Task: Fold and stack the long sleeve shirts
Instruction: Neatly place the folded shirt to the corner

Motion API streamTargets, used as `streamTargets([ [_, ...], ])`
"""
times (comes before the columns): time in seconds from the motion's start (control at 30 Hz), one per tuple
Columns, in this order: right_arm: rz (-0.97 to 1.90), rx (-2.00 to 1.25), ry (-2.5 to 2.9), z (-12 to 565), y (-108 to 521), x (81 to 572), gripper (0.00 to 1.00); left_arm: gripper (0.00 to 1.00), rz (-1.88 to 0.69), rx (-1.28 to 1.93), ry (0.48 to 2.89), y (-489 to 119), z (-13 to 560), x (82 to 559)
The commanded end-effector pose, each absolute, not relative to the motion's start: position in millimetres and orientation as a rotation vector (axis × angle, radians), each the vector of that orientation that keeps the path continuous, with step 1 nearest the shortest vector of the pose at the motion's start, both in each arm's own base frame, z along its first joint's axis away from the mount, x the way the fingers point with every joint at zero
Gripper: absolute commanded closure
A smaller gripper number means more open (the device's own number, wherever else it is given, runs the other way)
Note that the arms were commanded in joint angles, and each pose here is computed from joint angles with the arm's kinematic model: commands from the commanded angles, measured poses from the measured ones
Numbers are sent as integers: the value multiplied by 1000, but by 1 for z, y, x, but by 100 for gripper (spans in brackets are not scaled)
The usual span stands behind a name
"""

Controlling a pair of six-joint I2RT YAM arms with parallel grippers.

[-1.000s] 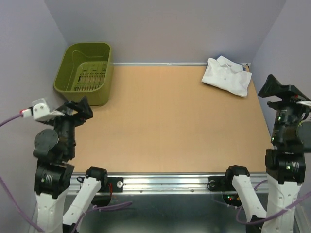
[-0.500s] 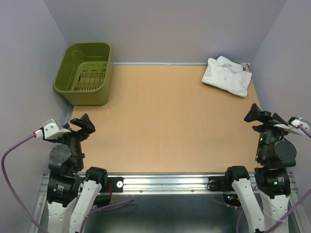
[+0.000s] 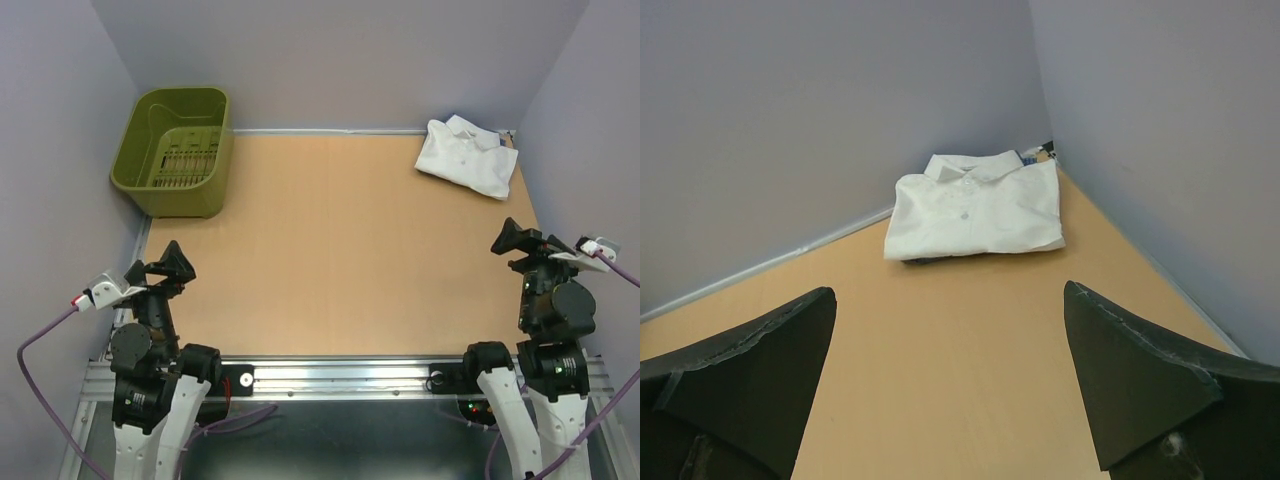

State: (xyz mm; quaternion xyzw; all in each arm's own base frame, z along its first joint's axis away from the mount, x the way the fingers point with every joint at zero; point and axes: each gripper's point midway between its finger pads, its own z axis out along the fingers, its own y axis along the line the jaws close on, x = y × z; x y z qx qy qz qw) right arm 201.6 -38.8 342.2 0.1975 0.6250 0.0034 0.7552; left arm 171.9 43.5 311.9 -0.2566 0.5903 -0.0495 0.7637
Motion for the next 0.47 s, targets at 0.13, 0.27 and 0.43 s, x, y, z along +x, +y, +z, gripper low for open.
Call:
streamTargets([
  [0.13,28,414,1369,338,-34,210,0,1,-123,-575,1205,47,321,170],
  [0.27,27,413,1375,336,-33,212,0,1,-129,-566,1214,44,320,173],
  [0.43,22,412,1380,336,-34,213,0,1,-141,-557,1219,41,320,175],
])
